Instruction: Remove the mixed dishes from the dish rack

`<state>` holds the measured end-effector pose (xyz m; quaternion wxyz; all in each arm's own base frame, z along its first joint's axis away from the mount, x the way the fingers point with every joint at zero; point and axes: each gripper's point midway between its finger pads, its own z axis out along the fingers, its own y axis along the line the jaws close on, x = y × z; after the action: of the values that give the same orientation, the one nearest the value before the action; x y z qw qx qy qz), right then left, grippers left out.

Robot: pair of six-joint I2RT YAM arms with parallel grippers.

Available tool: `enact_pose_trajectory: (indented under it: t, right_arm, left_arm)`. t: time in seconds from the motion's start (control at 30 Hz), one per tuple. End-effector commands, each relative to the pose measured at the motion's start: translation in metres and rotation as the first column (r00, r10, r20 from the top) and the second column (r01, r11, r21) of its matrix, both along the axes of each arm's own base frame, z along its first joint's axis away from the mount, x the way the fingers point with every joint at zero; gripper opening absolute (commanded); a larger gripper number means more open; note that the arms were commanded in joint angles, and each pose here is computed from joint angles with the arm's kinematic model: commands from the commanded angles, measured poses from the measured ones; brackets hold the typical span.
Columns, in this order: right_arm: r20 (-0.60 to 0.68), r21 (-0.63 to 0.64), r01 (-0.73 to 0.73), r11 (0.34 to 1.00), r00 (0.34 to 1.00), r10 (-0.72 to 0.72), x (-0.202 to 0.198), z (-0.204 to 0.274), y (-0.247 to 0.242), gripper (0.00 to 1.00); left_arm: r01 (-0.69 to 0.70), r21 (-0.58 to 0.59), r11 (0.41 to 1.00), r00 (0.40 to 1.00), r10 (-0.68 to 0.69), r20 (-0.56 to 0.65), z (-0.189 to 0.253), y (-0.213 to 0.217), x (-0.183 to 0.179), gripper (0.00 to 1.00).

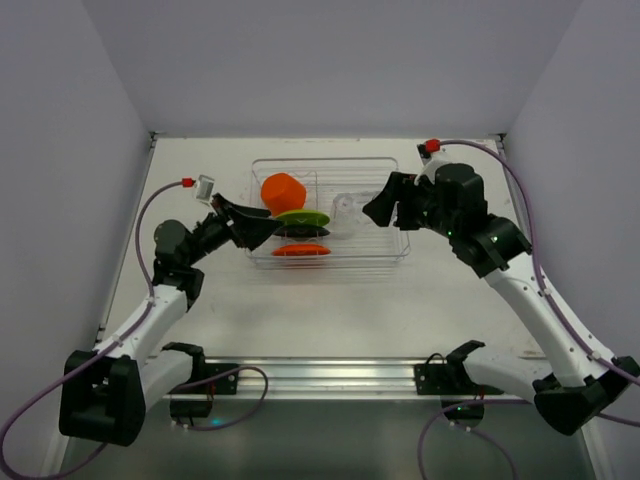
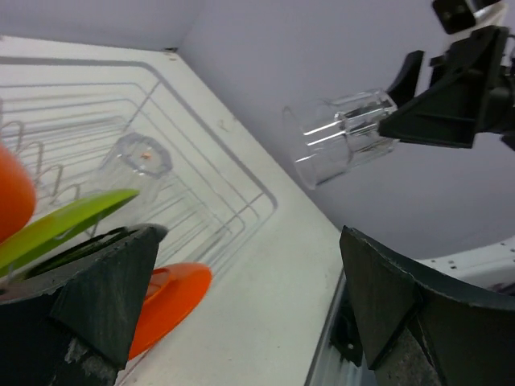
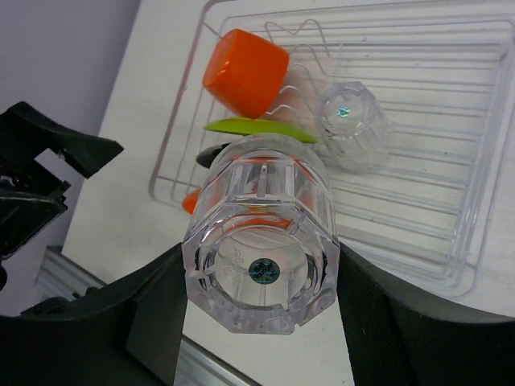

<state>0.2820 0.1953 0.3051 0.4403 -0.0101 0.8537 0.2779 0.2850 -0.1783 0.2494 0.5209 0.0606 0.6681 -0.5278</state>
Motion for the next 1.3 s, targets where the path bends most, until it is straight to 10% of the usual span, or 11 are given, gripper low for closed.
enact_pose_trajectory:
  t: [0.0, 0.37, 0.83, 1.27]
  right_arm:
    - [0.169, 0.104, -0.161, 0.981, 0.975, 0.143, -0.012, 0.039, 0.022, 0.0]
    - [0.345, 0.213, -0.38, 0.9, 0.891, 0.295, -0.054, 0.066, 0.039, 0.0]
    - [0.433, 0.246, -0.509, 0.825, 0.819, 0.376, -0.08, 0.084, 0.046, 0.0]
    - [0.469, 0.271, -0.578, 0.77, 0.778, 0.419, -0.094, 0.092, 0.052, 0.0]
  left_arm:
    - [0.181, -0.047, 0.982, 0.973, -0.172, 0.154, 0.063, -0.024, -0.031, 1.0]
    - [0.412, -0.074, 0.908, 0.896, -0.388, 0.217, 0.111, -0.071, -0.079, 0.81]
    - [0.504, -0.085, 0.86, 0.853, -0.479, 0.208, 0.119, -0.088, -0.092, 0.95]
    - [0.569, -0.102, 0.816, 0.811, -0.536, 0.234, 0.13, -0.106, -0.108, 0.8]
